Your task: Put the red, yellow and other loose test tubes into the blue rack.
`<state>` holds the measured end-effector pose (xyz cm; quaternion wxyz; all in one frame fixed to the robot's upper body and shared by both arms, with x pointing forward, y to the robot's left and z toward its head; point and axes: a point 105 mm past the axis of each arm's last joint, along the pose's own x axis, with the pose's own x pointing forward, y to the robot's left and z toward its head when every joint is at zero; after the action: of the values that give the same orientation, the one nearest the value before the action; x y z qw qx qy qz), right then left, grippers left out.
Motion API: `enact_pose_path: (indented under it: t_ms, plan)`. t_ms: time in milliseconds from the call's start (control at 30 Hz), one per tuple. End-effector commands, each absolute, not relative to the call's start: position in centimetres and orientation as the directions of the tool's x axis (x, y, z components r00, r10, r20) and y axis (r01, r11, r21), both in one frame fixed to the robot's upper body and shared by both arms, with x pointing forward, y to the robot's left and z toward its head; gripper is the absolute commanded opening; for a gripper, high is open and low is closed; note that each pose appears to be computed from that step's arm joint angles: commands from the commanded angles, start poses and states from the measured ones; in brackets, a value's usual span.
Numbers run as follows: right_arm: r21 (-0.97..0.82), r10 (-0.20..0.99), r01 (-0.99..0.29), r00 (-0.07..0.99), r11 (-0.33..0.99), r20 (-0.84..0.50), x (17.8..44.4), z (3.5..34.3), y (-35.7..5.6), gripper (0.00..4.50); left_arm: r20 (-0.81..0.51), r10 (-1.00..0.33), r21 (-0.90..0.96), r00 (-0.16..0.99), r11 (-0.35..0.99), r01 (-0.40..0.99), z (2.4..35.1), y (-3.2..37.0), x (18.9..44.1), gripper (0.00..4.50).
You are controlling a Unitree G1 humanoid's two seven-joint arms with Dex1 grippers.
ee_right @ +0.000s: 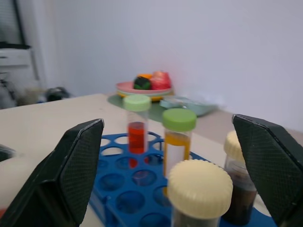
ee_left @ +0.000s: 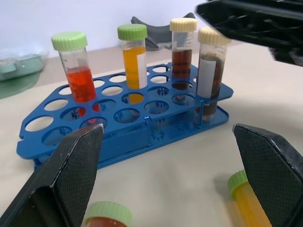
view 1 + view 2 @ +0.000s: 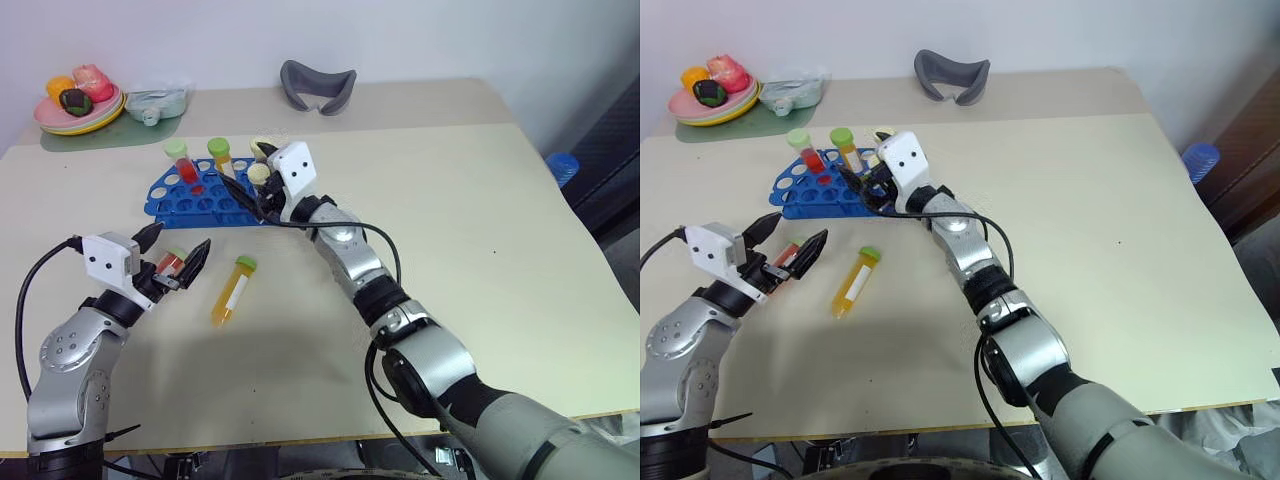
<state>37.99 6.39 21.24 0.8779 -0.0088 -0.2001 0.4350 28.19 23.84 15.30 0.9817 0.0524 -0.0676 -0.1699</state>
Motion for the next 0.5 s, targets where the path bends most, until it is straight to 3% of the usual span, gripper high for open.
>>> enact_pose_path:
  t_ms: [33, 133, 367, 500]
  plan:
    - [-0.201, 0.796, -0.801, 0.462, 0.563, 0.391, 35.9, 23.6, 3.6, 4.44, 0.105, -0.355, 0.16, 0.929, 0.928, 0.337, 16.8, 23.6, 27.9, 4.5]
    - [-0.273, 0.87, -0.833, 0.417, 0.481, 0.262, 34.2, 22.6, -0.1, 4.44, 0.033, -0.39, 0.191, 0.92, 0.906, 0.377, 17.4, 22.8, 28.2, 4.5]
    - [-0.385, 0.926, -0.911, 0.261, 0.144, -0.271, 28.7, 17.2, -8.2, 4.44, -0.129, -0.5, 0.165, 0.856, 0.841, 0.516, 18.7, 18.6, 28.9, 4.5]
    - [-0.367, 0.905, -0.919, 0.272, 0.144, -0.326, 28.0, 16.5, -9.8, 4.44, -0.264, -0.479, 0.2, 0.837, 0.822, 0.533, 18.3, 17.1, 29.5, 4.5]
